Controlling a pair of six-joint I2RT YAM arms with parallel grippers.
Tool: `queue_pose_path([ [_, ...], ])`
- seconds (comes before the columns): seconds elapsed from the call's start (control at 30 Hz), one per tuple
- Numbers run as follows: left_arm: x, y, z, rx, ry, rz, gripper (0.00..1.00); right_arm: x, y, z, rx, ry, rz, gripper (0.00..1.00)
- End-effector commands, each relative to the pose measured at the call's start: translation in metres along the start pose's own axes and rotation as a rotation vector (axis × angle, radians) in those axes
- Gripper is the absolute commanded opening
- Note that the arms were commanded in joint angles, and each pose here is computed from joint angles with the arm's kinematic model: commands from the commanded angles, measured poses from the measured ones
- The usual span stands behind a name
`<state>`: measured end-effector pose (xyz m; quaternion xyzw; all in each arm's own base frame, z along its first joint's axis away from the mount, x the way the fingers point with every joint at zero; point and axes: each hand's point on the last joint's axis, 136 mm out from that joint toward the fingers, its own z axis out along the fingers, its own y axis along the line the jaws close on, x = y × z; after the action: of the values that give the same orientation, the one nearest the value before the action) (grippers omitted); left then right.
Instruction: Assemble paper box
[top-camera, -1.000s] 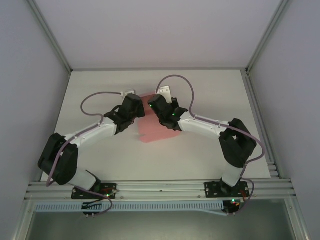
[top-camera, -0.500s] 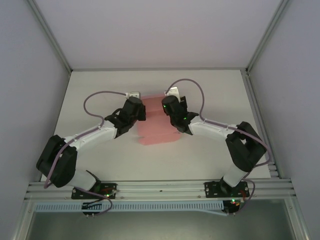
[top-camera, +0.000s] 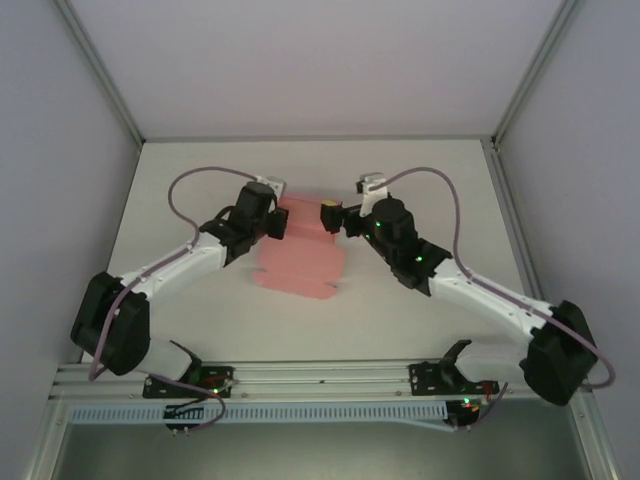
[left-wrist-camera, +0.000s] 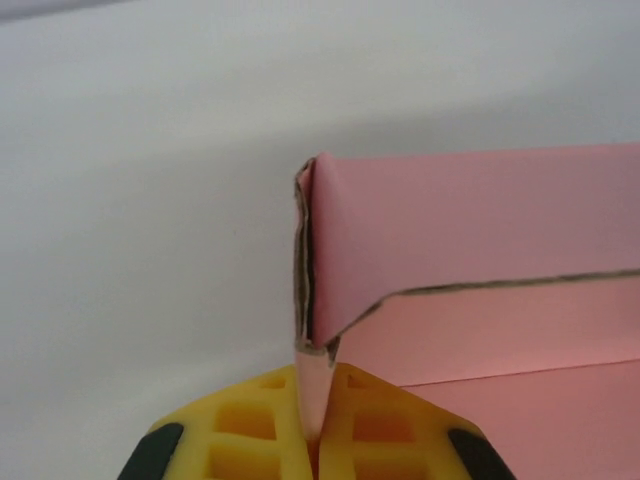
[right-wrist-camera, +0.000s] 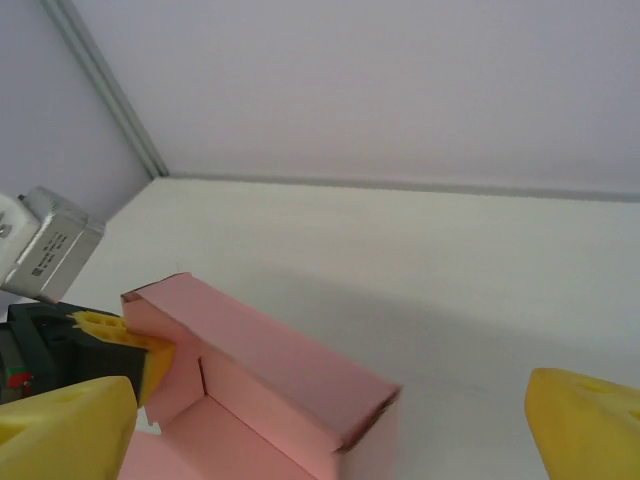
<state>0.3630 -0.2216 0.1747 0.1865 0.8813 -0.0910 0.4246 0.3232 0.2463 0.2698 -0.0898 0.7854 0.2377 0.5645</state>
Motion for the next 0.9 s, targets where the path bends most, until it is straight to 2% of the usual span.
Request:
queue_pose_path([
  [0.0,-0.002,-0.037,-0.024,0.242,0.042,0.460,0.00,0.024,-0.047,-0.024,0.165,0.086,0.216,1.00],
  [0.03,0.006,-0.043,-0.026,0.283,0.062,0.583,0.00,0.031,-0.059,-0.032,0.209,0.107,0.249,1.00],
  [0.1,0.010,-0.043,-0.026,0.273,0.099,0.767,0.00,0.044,-0.082,-0.046,0.304,0.146,0.277,1.00],
  [0.27,0.009,-0.041,-0.021,0.309,0.245,1.017,0.00,0.070,-0.127,-0.080,0.521,0.179,0.350,1.00],
  [0.47,0.042,-0.047,0.015,0.298,0.492,1.368,0.00,0.087,-0.148,-0.094,0.619,0.207,0.329,1.00],
  [0.6,0.054,-0.057,0.043,0.255,0.585,1.482,0.00,0.094,-0.147,-0.089,0.580,0.190,0.348,1.00],
  [0.83,0.079,-0.096,0.073,0.280,0.577,1.607,0.00,0.101,-0.153,-0.090,0.591,0.209,0.316,1.00],
  [0.87,0.081,-0.101,0.076,0.283,0.569,1.609,0.04,0.103,-0.153,-0.090,0.595,0.216,0.309,1.00],
])
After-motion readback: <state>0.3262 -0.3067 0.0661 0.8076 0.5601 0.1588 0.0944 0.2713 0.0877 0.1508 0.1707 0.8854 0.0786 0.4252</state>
